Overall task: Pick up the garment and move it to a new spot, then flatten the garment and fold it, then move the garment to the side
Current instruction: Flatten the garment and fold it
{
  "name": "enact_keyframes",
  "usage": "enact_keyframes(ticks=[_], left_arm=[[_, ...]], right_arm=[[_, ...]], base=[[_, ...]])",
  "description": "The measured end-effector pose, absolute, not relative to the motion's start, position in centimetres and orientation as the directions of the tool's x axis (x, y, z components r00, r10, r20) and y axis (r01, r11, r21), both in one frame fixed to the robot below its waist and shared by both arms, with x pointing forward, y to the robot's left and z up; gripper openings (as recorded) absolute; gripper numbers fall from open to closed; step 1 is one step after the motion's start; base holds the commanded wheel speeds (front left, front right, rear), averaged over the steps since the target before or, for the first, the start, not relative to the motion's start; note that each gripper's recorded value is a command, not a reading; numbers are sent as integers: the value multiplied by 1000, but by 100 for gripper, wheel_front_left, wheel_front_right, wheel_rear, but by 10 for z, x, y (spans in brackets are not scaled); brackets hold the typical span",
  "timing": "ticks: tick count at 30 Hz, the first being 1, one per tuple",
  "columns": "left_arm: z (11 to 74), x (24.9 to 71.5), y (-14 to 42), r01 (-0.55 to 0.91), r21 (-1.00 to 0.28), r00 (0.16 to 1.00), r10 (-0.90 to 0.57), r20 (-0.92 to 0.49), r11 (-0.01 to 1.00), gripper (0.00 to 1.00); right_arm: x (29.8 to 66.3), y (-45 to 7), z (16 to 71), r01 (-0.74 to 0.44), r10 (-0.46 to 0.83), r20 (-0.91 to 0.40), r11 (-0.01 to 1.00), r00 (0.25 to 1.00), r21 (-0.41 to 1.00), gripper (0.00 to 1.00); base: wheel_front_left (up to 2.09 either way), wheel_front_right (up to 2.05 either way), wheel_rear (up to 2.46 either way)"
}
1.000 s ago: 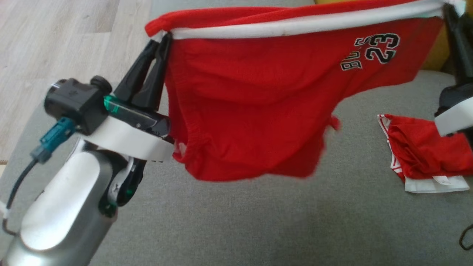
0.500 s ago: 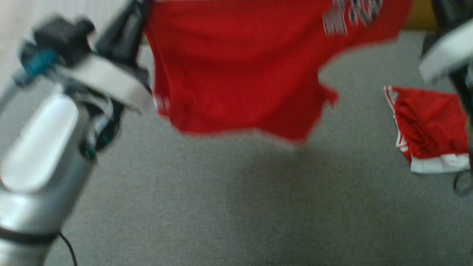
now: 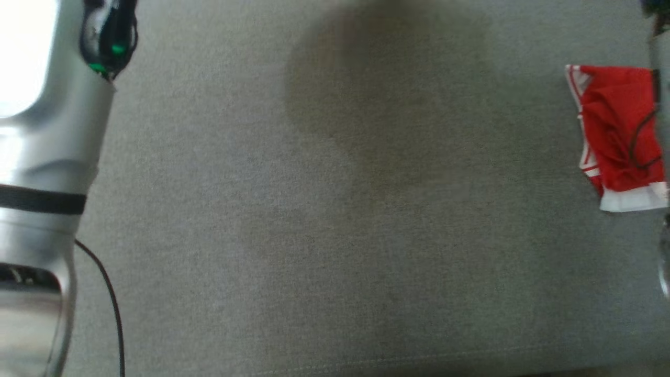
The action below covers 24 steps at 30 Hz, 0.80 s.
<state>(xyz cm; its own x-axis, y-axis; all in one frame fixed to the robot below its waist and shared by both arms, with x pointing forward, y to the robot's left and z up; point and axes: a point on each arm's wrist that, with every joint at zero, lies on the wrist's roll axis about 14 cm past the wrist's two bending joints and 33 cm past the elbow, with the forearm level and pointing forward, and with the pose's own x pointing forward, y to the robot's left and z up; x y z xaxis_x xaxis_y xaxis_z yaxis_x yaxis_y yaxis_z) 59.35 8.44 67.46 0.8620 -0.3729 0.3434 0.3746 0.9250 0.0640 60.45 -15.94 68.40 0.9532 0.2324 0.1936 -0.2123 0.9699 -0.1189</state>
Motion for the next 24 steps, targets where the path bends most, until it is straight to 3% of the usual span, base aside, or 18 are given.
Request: enact_keyframes(ticks=[9,13,24], left_arm=[[559,596,92,384,28,920,-385,75,923,0],[522,574,97,399,40,917,-398,-12,916,0],[459,485,97,478,71,868,-459,-192,875,0]], right_arm=[[617,-134,545,-287,279,-95,954,956,-90,0],[598,-120,499,-345,321,-212,934,923,-87,0],[529,-144,456,-456,348,-417,869,840,-193,0]], base=[[0,0,0],[0,0,0],[0,0,0]])
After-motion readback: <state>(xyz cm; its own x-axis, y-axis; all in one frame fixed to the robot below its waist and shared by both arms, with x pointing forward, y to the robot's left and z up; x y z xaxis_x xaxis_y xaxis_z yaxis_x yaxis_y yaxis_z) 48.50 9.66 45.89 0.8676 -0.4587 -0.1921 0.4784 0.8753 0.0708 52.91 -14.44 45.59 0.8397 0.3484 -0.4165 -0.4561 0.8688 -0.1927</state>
